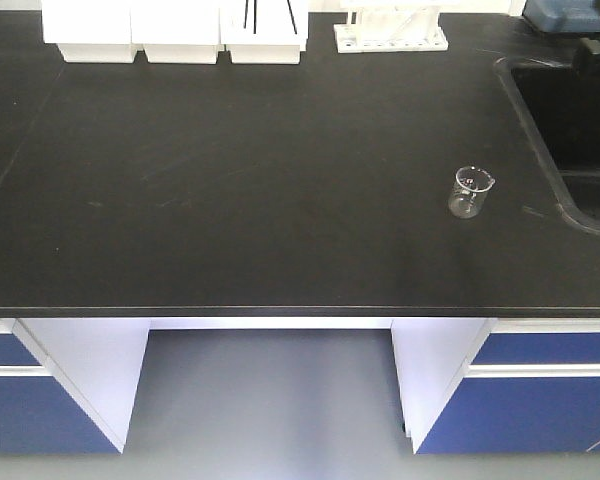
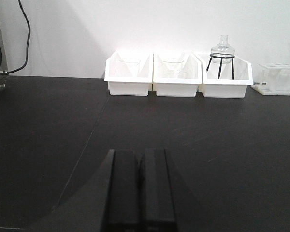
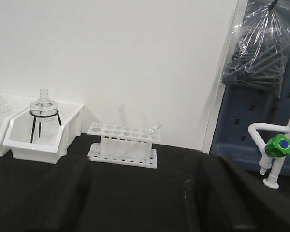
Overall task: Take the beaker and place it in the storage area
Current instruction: 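Raise the right arm and move the right gripper toward the glass beaker, then lower the right gripper around the beaker and close it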
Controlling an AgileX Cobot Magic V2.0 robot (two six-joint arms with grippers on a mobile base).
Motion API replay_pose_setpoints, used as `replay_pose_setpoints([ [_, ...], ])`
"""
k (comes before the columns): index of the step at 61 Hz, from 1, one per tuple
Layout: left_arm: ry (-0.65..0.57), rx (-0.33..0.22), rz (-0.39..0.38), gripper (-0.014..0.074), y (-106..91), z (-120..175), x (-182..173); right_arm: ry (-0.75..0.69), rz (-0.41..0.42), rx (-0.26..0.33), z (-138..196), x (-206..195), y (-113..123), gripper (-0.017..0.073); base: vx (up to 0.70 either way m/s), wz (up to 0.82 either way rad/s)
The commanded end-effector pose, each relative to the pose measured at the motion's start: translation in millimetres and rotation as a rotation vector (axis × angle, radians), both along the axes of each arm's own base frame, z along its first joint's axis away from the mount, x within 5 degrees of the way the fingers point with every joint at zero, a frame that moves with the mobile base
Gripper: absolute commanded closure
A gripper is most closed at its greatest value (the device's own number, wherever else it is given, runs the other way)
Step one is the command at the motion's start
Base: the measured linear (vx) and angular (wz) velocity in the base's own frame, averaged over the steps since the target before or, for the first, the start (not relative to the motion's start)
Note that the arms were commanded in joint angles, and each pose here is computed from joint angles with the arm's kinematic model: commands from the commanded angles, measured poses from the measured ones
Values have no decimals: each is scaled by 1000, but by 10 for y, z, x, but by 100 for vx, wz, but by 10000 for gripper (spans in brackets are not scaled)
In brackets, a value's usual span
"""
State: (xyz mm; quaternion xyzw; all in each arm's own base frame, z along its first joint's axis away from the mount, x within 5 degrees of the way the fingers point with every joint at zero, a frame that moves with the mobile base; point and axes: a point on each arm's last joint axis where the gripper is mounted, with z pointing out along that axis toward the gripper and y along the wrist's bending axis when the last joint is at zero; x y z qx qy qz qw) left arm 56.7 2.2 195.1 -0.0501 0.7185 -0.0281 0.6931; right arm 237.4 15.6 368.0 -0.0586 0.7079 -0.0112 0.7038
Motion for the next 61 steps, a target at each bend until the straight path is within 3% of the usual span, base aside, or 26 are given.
replay_pose_setpoints([
  [1, -78, -10, -19, 602, -15, 11, -3, -189, -7, 35, 292, -53, -17, -174, 0, 0],
  [9, -78, -10, -19, 602, -15, 11, -3, -235, -7, 40, 332, -59, -18, -168, 0, 0],
  [16, -78, -10, -19, 602, -15, 11, -3, -231, -4, 109, 329, -55, -22, -150, 0, 0],
  [21, -78, -10, -19, 602, -15, 11, -3, -211, -5, 109, 241, 15, -18, -126, 0, 0],
  [29, -78, -10, -19, 602, -15, 11, -3, -167, -11, 105, -232, 155, -12, -74, 0, 0],
  [37, -78, -10, -19, 602, -15, 11, -3, -169, -13, 142, -810, 132, -18, -27, 0, 0],
  [42, -78, -10, -19, 602, -15, 11, -3, -174, 12, 125, -1144, 43, 0, -9, 0, 0],
  [53, -78, -10, -19, 602, -15, 11, -3, -193, 82, 101, -1535, -44, 58, -5, 0, 0],
  [61, -78, -10, -19, 602, -15, 11, -3, -115, 79, 109, -1802, 40, 64, -5, 0, 0],
])
